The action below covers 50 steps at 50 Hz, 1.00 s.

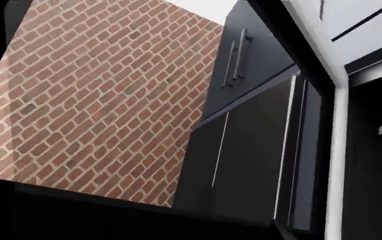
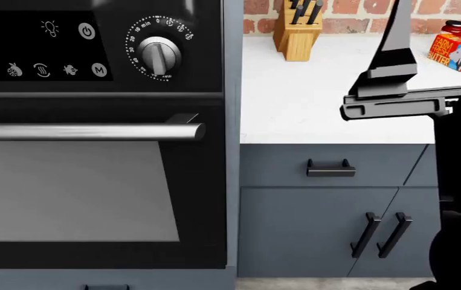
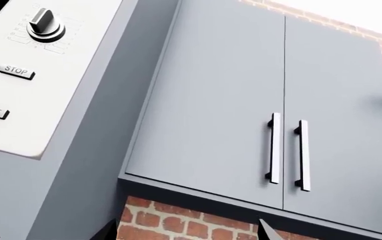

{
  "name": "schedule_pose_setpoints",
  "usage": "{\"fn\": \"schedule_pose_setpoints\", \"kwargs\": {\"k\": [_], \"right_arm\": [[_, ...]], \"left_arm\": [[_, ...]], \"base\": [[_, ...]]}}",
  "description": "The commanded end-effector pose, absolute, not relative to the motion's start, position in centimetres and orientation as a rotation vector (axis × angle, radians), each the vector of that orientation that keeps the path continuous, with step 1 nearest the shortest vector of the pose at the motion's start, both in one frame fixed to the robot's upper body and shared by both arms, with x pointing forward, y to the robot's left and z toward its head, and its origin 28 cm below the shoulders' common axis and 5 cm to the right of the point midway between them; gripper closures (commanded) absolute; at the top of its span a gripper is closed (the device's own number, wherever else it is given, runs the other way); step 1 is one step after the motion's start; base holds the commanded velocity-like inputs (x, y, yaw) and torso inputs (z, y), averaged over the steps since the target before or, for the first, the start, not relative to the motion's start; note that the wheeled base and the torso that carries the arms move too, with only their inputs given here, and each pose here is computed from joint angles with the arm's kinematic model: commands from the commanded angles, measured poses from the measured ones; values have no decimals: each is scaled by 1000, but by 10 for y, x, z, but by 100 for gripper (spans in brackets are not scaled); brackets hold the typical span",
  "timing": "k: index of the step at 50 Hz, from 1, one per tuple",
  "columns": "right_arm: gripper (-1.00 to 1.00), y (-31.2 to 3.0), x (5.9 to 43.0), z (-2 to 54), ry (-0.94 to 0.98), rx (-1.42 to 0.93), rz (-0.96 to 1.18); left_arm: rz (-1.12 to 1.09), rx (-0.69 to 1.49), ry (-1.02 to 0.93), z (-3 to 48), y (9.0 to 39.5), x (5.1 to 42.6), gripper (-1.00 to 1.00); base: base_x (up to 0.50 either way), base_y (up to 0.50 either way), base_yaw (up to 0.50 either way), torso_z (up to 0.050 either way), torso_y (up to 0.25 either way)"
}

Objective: Open the microwave door

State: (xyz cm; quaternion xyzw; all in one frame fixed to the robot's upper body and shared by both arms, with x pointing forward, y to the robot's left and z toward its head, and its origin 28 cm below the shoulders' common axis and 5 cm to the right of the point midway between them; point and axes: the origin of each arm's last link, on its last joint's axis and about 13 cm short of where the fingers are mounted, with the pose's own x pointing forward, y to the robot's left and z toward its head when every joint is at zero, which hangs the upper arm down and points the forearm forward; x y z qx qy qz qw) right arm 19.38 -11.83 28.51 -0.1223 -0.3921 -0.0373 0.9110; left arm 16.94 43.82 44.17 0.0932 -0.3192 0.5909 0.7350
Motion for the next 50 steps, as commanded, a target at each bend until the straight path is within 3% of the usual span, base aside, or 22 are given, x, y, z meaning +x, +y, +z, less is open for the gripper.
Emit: {"fn": "schedule_pose_setpoints", "kwargs": {"k": [1,12,34,50], "right_arm": [[-100,-117,194,287,-805,-262,-80],[-100,-115,197,287,-800,-267,-82],[-100,-105,206,288,-792,-289,-73],[-100,-106,207,289,-792,-297,-90]], "left_arm": [[1463,325,-505,431,484,168,-100],[1542,400,-431,439,502,170,-100],[1748,476,-261,438,546,135,-100],[1981,602,-115,441,570,70,-100]], "base": [[0,0,0,0,0],[0,0,0,0,0],[0,0,0,0,0],[0,0,0,0,0]]}}
